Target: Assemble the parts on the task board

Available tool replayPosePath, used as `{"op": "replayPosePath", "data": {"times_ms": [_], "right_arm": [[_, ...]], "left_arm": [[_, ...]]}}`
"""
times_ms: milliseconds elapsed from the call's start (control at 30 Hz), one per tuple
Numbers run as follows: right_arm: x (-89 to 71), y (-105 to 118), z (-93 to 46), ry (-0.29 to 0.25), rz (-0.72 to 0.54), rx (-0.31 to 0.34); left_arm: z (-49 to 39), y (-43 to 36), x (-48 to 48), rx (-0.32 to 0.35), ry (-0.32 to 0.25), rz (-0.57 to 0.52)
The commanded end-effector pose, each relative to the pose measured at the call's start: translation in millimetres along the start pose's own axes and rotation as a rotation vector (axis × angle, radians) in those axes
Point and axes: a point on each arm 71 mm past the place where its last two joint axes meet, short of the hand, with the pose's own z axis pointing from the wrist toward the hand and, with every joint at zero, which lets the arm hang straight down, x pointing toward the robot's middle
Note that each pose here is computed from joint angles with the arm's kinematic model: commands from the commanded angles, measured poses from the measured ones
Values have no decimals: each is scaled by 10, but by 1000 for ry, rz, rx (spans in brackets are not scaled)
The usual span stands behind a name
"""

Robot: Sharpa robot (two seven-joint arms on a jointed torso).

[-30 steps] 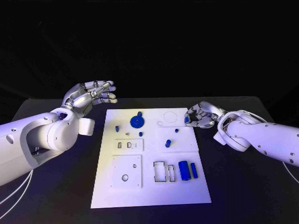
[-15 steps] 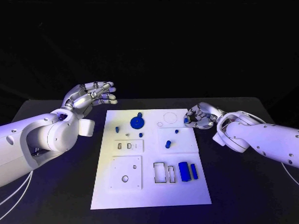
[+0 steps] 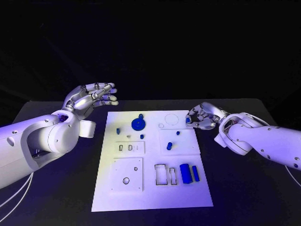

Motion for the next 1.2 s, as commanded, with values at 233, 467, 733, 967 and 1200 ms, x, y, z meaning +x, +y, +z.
{"op": "replayPosePath", "data": {"times_ms": [233, 467, 733, 967, 1200], "right_arm": [[-4, 446, -28, -31, 7, -50], [291, 1041, 17, 32, -15, -164], [669, 1506, 63, 80, -88, -271], [1001, 1683, 96, 129, -136, -272], [1232, 1702, 112, 157, -170, -242]], "left_arm": [[20, 17, 4, 0, 13, -8], [43, 77, 4, -14, 12, -10], [63, 122, -16, -21, 3, -6], [81, 150, -25, -26, -1, -2], [88, 158, -10, -27, 2, -4]]}}
